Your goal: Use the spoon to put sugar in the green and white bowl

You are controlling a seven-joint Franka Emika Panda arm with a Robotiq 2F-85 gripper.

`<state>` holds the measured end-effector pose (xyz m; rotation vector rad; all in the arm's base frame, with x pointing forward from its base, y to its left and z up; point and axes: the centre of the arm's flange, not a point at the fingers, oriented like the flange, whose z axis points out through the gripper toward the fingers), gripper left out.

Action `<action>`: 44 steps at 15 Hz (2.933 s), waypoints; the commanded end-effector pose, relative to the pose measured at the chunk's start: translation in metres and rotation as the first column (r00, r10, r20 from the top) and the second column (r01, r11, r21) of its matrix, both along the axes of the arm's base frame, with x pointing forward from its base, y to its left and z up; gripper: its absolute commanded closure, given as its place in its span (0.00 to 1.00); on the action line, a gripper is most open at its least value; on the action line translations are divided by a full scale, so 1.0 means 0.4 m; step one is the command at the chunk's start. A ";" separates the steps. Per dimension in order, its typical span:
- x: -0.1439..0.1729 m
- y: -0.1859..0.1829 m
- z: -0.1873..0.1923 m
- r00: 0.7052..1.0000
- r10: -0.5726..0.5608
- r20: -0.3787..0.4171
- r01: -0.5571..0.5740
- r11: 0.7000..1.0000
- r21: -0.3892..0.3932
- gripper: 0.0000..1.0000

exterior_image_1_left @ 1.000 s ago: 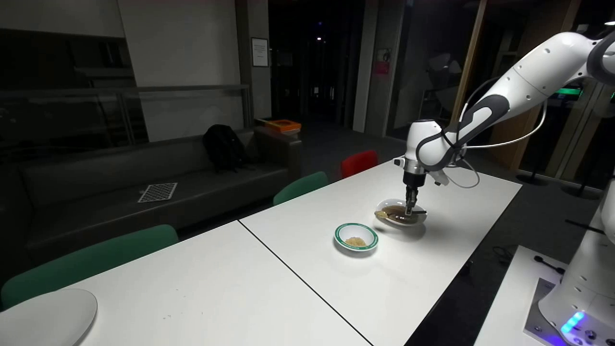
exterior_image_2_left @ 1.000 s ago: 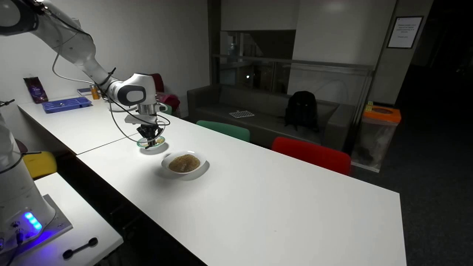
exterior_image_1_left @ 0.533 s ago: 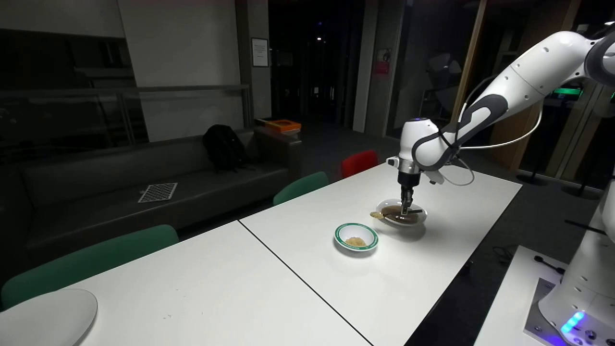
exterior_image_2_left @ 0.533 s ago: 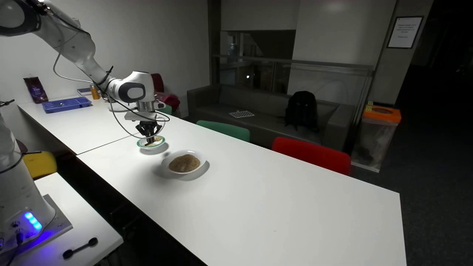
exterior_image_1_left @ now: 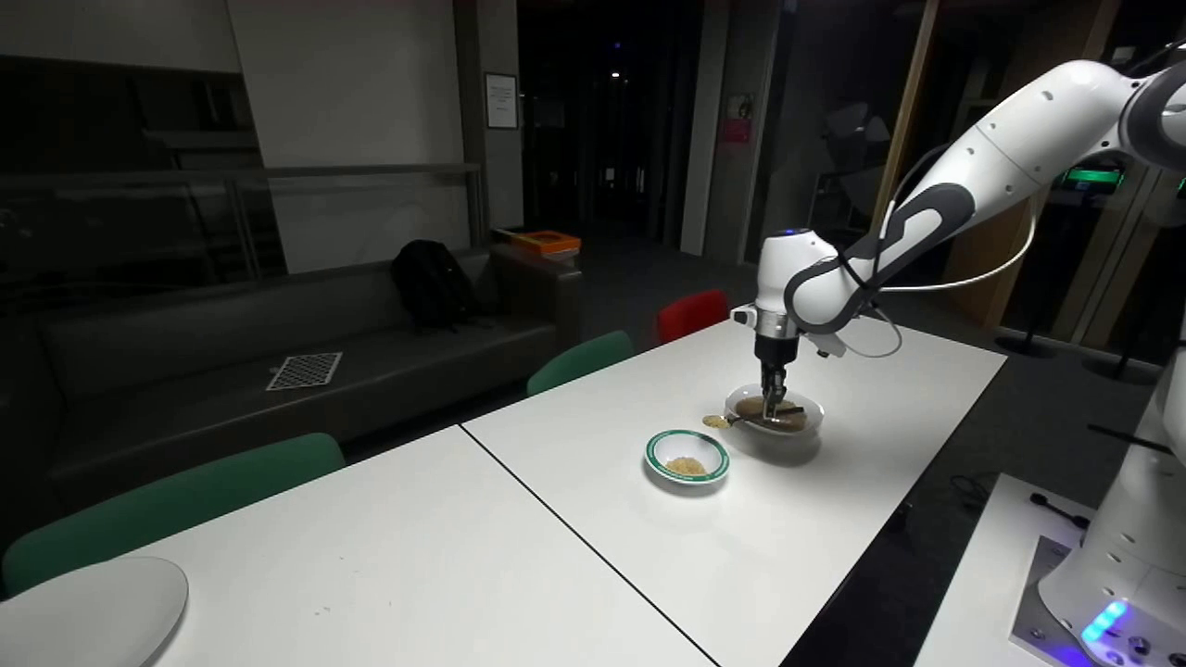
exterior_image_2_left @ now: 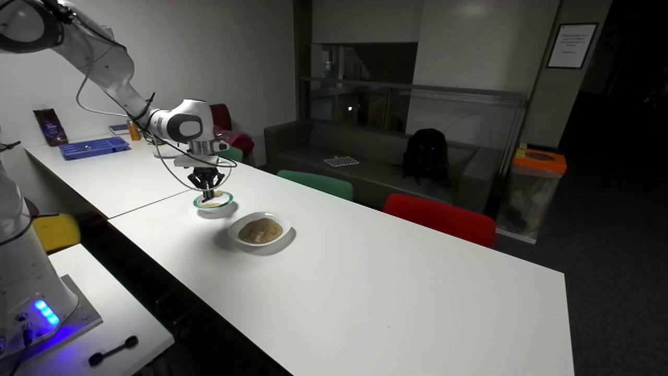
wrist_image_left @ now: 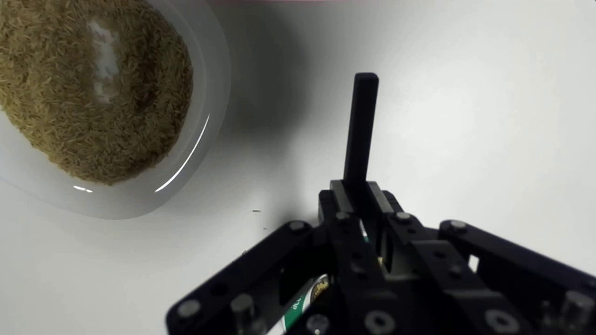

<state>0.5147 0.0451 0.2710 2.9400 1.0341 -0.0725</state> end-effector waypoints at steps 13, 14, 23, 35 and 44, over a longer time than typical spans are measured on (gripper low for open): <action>0.059 0.139 -0.012 0.997 0.072 -0.027 -0.073 0.997 -0.034 0.97; 0.062 0.152 -0.011 0.997 0.078 -0.025 -0.079 0.996 -0.037 0.97; 0.068 0.163 -0.015 0.991 0.129 -0.027 -0.131 0.985 -0.115 0.97; 0.065 0.148 -0.052 0.988 0.139 -0.071 -0.151 0.968 -0.201 0.97; 0.085 0.177 -0.031 0.986 0.137 -0.094 -0.158 0.948 -0.276 0.97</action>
